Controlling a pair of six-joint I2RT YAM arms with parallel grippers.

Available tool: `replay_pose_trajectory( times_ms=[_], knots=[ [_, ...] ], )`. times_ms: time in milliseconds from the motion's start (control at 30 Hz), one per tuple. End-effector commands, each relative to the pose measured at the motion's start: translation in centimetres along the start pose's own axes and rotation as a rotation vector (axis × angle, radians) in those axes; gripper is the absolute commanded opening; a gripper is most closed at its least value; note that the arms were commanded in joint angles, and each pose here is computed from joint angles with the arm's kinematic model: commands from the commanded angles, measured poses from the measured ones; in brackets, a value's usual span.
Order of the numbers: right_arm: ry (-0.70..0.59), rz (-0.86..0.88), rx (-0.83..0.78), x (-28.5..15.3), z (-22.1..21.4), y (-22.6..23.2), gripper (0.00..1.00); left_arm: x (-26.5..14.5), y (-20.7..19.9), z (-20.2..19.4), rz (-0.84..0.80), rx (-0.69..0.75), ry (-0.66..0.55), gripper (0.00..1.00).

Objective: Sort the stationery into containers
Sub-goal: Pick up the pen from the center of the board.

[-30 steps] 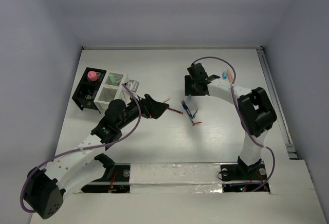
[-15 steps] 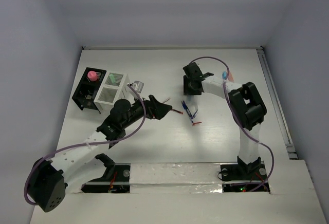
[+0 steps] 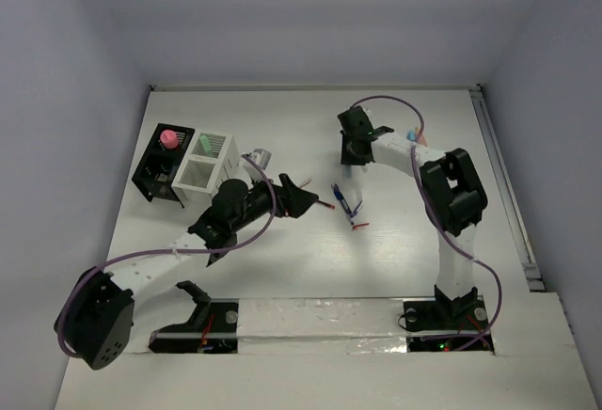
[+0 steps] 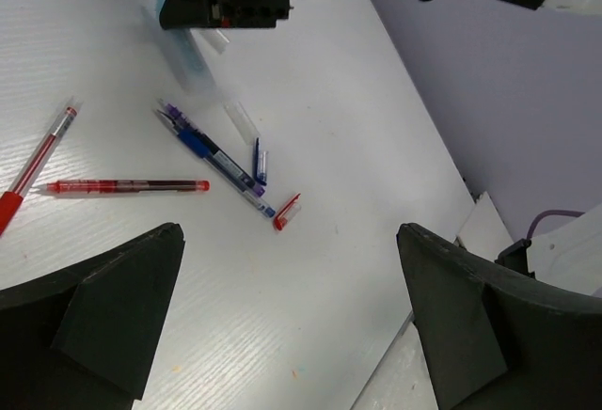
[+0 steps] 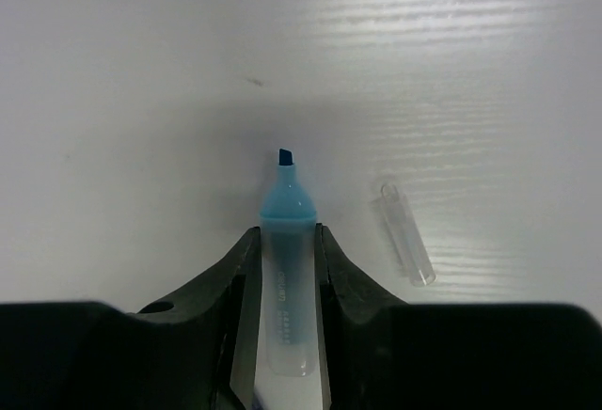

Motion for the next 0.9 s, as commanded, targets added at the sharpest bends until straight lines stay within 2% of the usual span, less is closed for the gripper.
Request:
replay_pose_trajectory(
  times_ms=[0, 100, 133, 200, 400, 433, 600, 867],
  knots=[
    [-0.199, 0.051, 0.043, -2.8, 5.6, 0.3, 0.02, 0.8, -1.1, 0.8, -0.073, 0.037, -0.035, 0.95],
    [-0.308, 0.154, 0.066, -6.2, 7.2, 0.7, 0.02, 1.5, -1.3, 1.0, -0.089, 0.033, -0.037, 0.92],
    [-0.35, 0.195, 0.083, -7.2, 7.8, 0.9, 0.02, 1.9, -1.2, 1.0, -0.087, 0.029, -0.033, 0.87],
    [-0.402, 0.286, 0.101, -10.3, 8.0, 1.1, 0.02, 2.4, -1.4, 1.3, -0.103, 0.029, -0.037, 0.83],
    [-0.407, 0.471, 0.13, -13.7, 3.8, 2.1, 0.04, 4.6, -1.8, 2.0, -0.131, 0.035, -0.031, 0.73],
    [-0.449, 0.506, 0.142, -15.1, 4.1, 2.1, 0.04, 5.1, -2.0, 2.2, -0.132, 0.038, -0.032, 0.69],
    [-0.44, 0.59, 0.147, -16.8, 1.3, 3.3, 0.04, 6.3, -2.3, 2.7, -0.148, 0.035, -0.03, 0.64],
    [-0.475, 0.649, 0.15, -17.7, 0.7, 3.8, 0.05, 8.2, -2.0, 1.8, -0.167, 0.019, 0.031, 0.51]
  ],
)
Point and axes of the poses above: each gripper's point midway between its finger pads, its own x axis out along the fingers, its own y axis along the line the jaws close on, z = x × y, the point moved 7 cm from there along -x, back along the fingers, and after that the axes turned 8 degrees about -x, right-handed, at the moved point
